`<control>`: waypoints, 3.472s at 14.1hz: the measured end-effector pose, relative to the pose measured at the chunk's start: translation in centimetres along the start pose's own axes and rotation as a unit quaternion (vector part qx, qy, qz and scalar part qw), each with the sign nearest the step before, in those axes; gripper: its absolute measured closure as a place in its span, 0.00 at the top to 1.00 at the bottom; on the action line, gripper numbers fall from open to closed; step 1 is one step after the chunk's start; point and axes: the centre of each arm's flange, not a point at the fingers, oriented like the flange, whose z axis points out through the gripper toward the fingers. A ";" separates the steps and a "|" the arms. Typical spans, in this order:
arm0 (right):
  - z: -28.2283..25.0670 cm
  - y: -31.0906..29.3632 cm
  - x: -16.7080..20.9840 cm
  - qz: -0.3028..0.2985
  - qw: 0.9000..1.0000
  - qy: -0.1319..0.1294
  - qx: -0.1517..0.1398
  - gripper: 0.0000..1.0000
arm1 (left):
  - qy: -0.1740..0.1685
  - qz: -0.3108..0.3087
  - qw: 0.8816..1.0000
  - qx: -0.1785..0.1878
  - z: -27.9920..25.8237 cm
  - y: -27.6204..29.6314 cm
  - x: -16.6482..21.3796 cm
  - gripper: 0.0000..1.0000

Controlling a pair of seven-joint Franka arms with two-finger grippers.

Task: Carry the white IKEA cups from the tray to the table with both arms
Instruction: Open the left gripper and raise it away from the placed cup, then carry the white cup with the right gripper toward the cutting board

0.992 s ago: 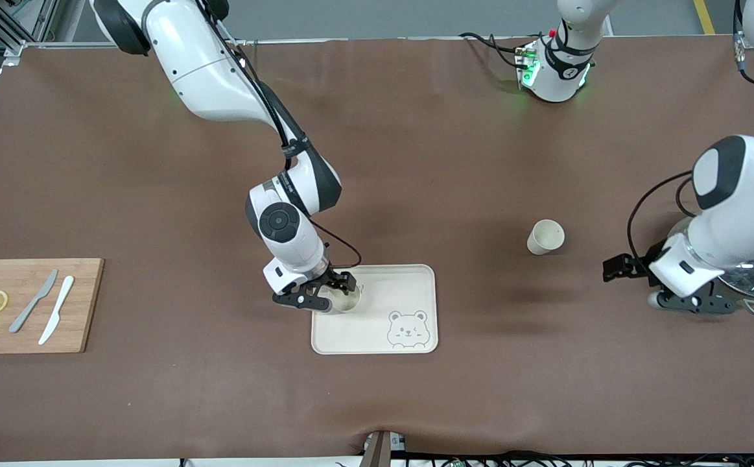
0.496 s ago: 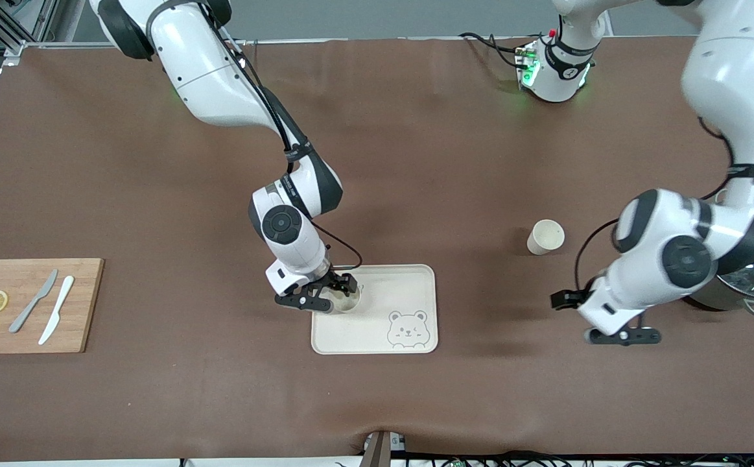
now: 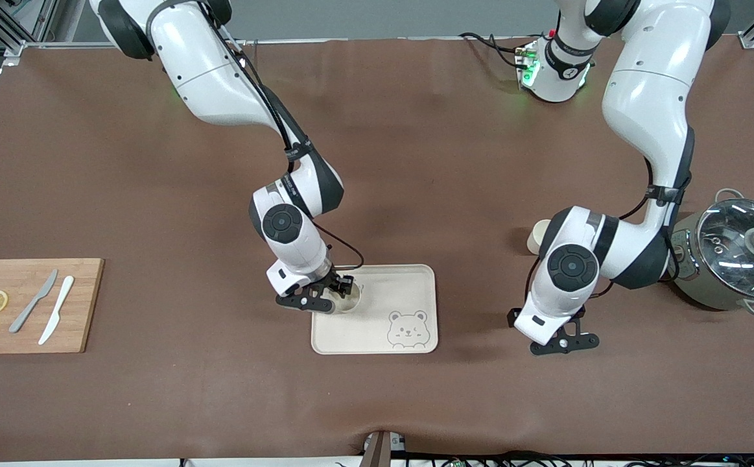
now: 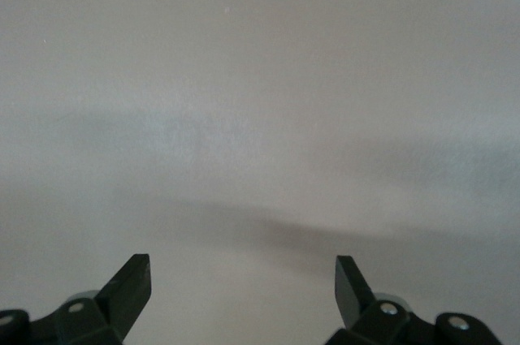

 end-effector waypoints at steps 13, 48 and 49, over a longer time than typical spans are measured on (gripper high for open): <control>-0.4 -0.3 0.1 -0.002 1.000 -0.005 -0.002 0.04 | -0.062 0.126 0.989 -0.039 -27.1 -21.6 0.3 1.00; -14.7 31.9 17.9 -0.257 0.962 -0.089 -0.006 0.04 | -0.055 0.140 0.983 -0.101 -31.5 -21.5 -7.0 1.00; -13.7 32.6 18.0 -0.261 0.961 -0.086 -0.007 0.04 | -0.054 0.140 0.984 -0.095 -31.5 -21.7 -7.0 1.00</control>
